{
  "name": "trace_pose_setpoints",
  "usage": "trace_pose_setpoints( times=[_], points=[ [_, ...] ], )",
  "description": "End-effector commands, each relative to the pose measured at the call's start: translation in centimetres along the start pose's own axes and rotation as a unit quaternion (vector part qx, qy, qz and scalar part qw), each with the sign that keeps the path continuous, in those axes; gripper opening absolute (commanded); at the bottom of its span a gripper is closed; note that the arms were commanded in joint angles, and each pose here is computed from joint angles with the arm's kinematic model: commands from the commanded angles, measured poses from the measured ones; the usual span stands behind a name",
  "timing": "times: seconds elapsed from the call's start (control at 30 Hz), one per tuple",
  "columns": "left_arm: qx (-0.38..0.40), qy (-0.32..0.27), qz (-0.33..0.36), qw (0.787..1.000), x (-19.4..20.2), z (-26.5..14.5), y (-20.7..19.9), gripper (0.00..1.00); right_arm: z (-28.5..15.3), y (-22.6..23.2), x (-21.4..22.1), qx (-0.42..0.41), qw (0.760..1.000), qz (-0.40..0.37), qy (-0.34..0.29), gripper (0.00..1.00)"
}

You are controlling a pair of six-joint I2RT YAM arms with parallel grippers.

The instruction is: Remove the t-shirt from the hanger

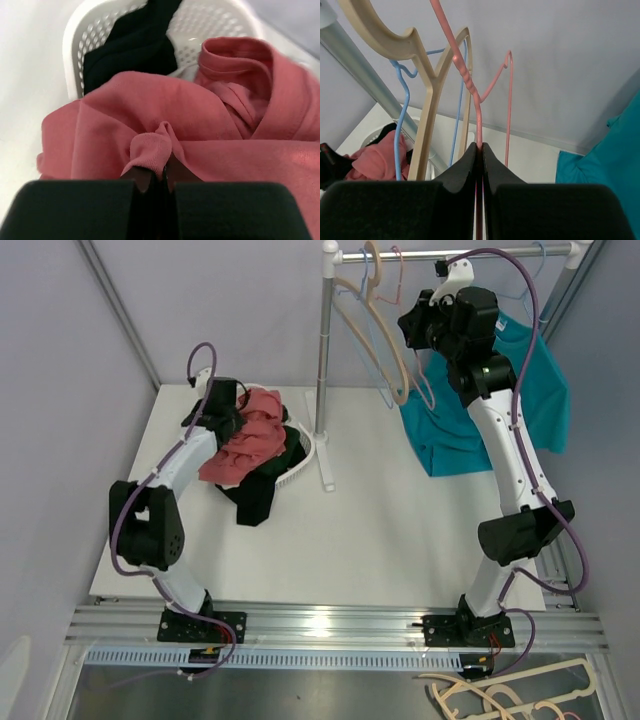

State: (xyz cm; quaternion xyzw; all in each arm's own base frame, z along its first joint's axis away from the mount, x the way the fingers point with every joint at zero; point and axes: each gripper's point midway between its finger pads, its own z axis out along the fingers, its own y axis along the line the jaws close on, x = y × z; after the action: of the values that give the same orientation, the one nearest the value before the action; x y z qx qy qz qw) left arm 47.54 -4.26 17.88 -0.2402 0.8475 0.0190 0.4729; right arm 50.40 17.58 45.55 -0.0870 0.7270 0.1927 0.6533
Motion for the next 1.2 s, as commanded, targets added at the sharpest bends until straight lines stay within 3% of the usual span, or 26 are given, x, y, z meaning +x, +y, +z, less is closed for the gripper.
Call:
trace_pose_setpoints(
  times=[0.0, 0.03, 0.13, 0.17, 0.33, 0.4, 0.5, 0.53, 0.57, 0.7, 0.77, 0.9, 0.93, 1.03, 1.17],
  points=[
    [0.003, 0.113, -0.066, 0.991, 3.7, 2.5, 1.1, 0.01, -2.8, 0.6, -3.8, -0.006, 0.999, -0.013, -0.044, 0.09],
    [0.002, 0.134, -0.069, 0.989, 4.4, 3.8, 0.8, 0.01, -3.3, 0.7, -4.4, -0.004, 0.999, -0.013, -0.050, 0.17],
    [0.006, 0.190, -0.065, 0.980, 7.2, 5.6, 0.5, 0.01, -4.5, 0.6, -5.5, 0.007, 0.998, -0.015, -0.064, 0.25],
    [0.007, 0.196, -0.065, 0.979, 7.4, 5.8, 0.3, 0.01, -4.9, 0.3, -5.9, 0.017, 0.997, -0.015, -0.068, 0.35],
    [0.017, 0.203, -0.069, 0.977, 7.6, 6.5, -0.3, 0.01, -8.4, -0.5, -8.9, 0.054, 0.993, -0.036, -0.102, 0.50],
    [0.025, 0.200, -0.071, 0.977, 7.1, 6.5, -0.6, 0.06, -10.3, -2.5, -10.2, 0.112, 0.986, -0.047, -0.116, 0.50],
    [0.035, 0.202, -0.070, 0.976, 6.8, 6.5, -0.9, 0.17, -11.8, -5.4, -10.8, 0.157, 0.980, -0.050, -0.109, 0.51],
    [0.034, 0.203, -0.070, 0.976, 6.9, 6.7, -0.8, 0.37, -12.1, -6.4, -10.7, 0.169, 0.979, -0.045, -0.104, 0.51],
    [0.033, 0.207, -0.074, 0.975, 7.0, 7.1, -0.5, 0.43, -12.6, -8.4, -10.5, 0.193, 0.976, -0.038, -0.094, 0.51],
    [0.063, 0.222, -0.094, 0.969, 6.4, 7.0, -1.0, 0.48, -13.1, -12.0, -10.0, 0.220, 0.972, -0.014, -0.078, 0.52],
    [0.069, 0.211, -0.097, 0.970, 5.8, 6.7, -1.1, 0.54, -13.6, -14.0, -9.5, 0.263, 0.963, -0.013, -0.062, 0.57],
    [0.090, 0.170, -0.095, 0.977, 3.2, 5.0, -1.6, 0.76, -14.4, -17.6, -9.1, 0.315, 0.948, -0.021, -0.049, 0.70],
    [0.097, 0.154, -0.090, 0.979, 2.2, 4.0, -1.7, 0.87, -14.3, -18.2, -8.7, 0.319, 0.947, -0.019, -0.042, 0.72],
    [0.090, 0.111, -0.080, 0.986, -0.5, 2.3, -1.1, 1.00, -14.3, -19.6, -7.7, 0.320, 0.947, -0.014, -0.031, 0.78],
    [0.095, 0.055, -0.072, 0.991, -3.6, -1.1, -1.2, 0.99, -13.7, -20.9, -6.7, 0.306, 0.952, -0.011, -0.021, 0.81]
  ],
)
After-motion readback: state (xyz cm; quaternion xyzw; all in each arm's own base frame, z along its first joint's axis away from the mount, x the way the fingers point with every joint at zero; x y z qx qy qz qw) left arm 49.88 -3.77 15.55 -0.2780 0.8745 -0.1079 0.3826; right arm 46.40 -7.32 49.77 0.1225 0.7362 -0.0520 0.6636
